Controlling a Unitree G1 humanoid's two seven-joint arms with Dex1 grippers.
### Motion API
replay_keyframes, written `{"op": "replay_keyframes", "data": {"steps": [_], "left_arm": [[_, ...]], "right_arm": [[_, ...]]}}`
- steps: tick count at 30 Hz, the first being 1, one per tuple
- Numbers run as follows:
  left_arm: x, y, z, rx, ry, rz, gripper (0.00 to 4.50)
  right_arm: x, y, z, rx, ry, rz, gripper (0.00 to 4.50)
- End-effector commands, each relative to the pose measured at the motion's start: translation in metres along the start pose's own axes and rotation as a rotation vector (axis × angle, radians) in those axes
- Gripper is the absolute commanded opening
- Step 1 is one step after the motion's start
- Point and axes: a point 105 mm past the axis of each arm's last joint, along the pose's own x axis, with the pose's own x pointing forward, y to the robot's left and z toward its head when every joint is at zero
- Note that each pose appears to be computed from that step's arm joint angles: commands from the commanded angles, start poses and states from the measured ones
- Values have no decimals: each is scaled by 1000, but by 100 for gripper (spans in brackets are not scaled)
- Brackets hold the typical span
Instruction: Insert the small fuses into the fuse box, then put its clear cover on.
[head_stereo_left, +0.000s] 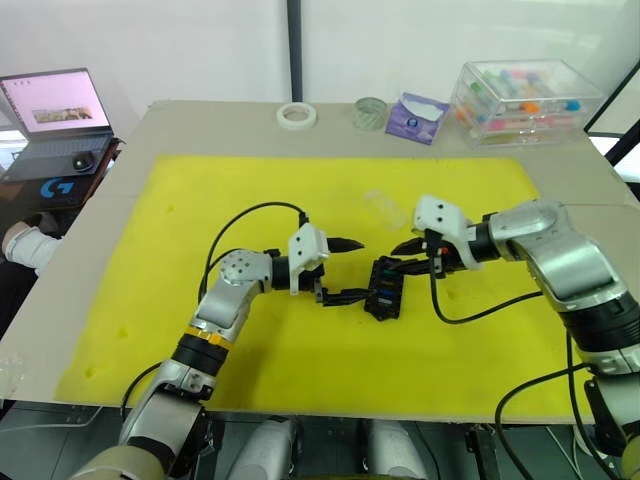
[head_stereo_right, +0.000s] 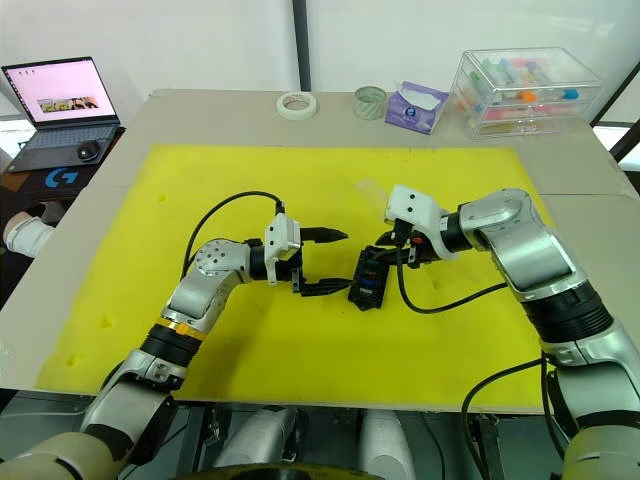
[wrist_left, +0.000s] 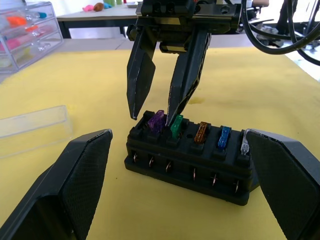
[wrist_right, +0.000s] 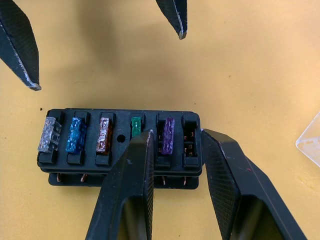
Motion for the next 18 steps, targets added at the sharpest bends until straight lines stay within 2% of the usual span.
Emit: {"op": "replay_keyframes", "data": {"steps": [1,18], "left_arm": [[1,3,9,42,-17,-4,450],[0,3,9,42,-13,-3,450]], "right_arm": [[-16,-8,13,-35,-39,-37,156],[-19,-7,11,-13,-51,-36,156]]}}
